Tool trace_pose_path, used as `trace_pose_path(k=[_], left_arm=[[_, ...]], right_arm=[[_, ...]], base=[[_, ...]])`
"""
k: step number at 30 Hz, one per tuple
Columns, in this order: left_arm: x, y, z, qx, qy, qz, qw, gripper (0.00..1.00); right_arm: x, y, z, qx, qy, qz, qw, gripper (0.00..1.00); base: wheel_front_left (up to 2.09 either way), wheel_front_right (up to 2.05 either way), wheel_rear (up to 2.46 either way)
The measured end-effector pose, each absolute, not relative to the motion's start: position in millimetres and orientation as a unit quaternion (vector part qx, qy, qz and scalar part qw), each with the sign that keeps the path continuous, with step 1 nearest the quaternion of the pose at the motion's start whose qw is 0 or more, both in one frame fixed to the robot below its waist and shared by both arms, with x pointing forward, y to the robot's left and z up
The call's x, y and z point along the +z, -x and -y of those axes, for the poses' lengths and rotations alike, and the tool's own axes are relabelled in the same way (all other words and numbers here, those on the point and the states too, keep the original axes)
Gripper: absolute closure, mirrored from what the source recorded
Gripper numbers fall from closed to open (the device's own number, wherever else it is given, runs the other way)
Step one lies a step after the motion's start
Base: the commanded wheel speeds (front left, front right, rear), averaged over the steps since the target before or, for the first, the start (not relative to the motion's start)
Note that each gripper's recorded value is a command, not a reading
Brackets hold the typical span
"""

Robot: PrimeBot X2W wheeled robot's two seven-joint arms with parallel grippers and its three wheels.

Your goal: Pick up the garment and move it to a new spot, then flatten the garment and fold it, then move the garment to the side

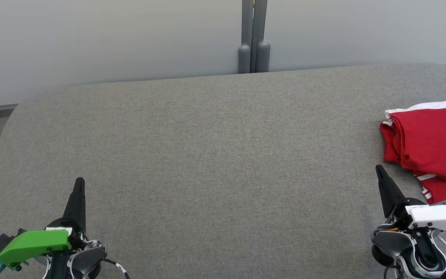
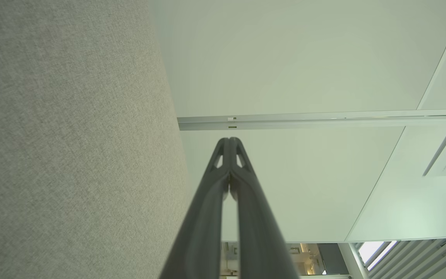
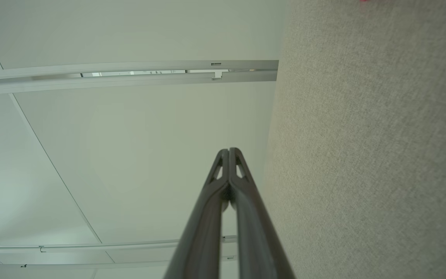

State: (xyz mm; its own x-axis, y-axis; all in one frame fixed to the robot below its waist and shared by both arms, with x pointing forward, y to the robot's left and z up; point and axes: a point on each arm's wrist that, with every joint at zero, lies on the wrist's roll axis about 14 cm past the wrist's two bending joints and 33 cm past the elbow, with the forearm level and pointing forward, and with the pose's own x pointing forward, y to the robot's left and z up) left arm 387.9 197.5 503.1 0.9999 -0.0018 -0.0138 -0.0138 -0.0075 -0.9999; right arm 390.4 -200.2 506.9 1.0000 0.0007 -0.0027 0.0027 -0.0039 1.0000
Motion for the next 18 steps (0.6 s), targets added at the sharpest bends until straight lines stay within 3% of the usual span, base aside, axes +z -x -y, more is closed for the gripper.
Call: trace_pose_path(k=[18], left_arm=[[503.2,-388.0,-197.5,0.004,0.71,-0.005,0.704,1.0]], right_arm=[[506.9,-390.4,200.2,-0.001,-0.708,-0.001,0.706,1.0]], base=[[0.0,0.0,0.0]])
